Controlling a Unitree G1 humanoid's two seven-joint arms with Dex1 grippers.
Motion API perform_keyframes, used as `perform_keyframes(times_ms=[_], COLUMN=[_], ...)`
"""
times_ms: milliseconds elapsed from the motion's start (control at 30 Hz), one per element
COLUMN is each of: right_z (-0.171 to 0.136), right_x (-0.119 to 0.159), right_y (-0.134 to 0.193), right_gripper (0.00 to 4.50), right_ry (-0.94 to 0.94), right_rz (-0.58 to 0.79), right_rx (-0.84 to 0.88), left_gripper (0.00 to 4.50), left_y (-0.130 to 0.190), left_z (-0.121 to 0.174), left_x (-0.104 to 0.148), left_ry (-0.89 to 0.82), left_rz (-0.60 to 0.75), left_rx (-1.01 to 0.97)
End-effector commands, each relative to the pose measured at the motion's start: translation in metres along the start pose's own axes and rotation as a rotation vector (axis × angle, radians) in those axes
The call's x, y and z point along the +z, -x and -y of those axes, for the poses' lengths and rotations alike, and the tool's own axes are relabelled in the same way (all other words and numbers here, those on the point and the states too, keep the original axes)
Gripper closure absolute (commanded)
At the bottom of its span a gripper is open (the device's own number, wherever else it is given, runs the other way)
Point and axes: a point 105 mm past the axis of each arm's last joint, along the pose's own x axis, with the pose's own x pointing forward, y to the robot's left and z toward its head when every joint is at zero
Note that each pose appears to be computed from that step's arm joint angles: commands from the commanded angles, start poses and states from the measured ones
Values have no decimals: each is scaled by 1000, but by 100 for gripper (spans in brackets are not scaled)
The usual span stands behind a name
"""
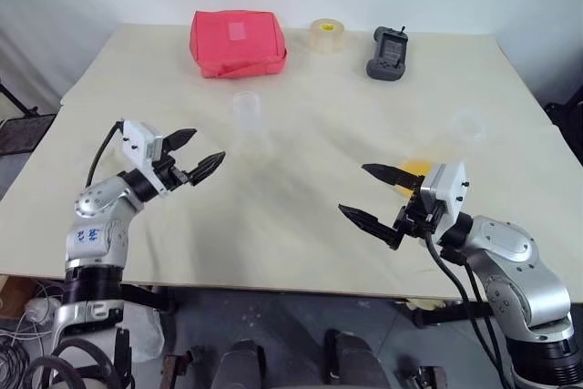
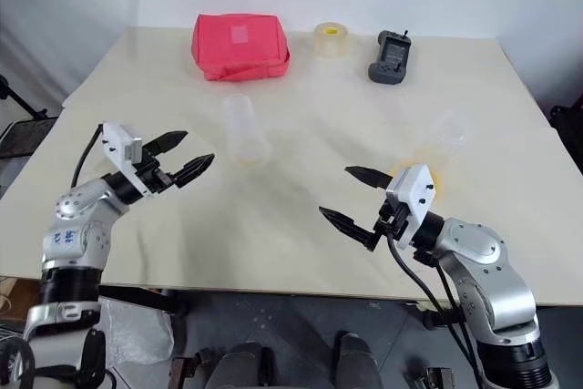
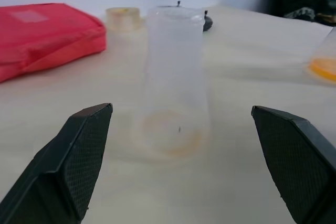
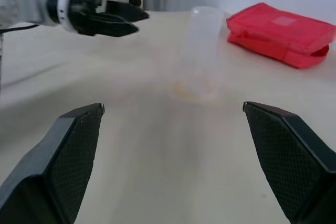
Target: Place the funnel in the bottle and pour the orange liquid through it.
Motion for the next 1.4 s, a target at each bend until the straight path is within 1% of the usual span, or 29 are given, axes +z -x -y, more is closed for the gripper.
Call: perform_keyframes(times_ms=[33,167,300,467,633,667,733,867,900,1067,1167,1300,1367,1400], right_z=[-6,-9,-11,-13,-13,-13,-12,-11,-10,-8,-5,1,4,4], right_x=[10,9,8,8,7,7,7,6,6,6,7,6,5,4], right_y=[-1,0,4,7,8,9,10,11,12,14,20,39,45,49], right_gripper=[5,5,5,5,5,0,0,0,0,0,0,0,0,0], right_ry=[25,23,32,38,40,40,40,41,42,45,48,49,43,37], right_rz=[37,37,30,29,29,29,28,23,22,9,-3,-59,-78,-92], right_rx=[-6,-30,-47,-64,-77,-79,-86,-95,-96,-97,-95,-76,-61,-46], left_gripper=[0,0,0,0,0,38,86,209,221,221,221,221,221,221], left_y=[-17,-42,-62,-76,-86,-87,-88,-88,-87,-83,-81,-80,-80,-80], left_z=[-4,-9,-5,0,-1,-2,-6,-8,-9,-13,-8,13,27,39], left_x=[7,13,18,17,19,20,21,24,25,25,30,48,52,53], left_ry=[-46,-72,-89,-100,-135,-128,-100,-116,-115,-102,-98,-84,-89,-103], left_rz=[19,29,40,31,18,20,24,25,23,10,31,99,99,88], left_rx=[-38,-56,-104,-139,-116,-103,-80,-78,-76,-78,-133,-299,-380,-439])
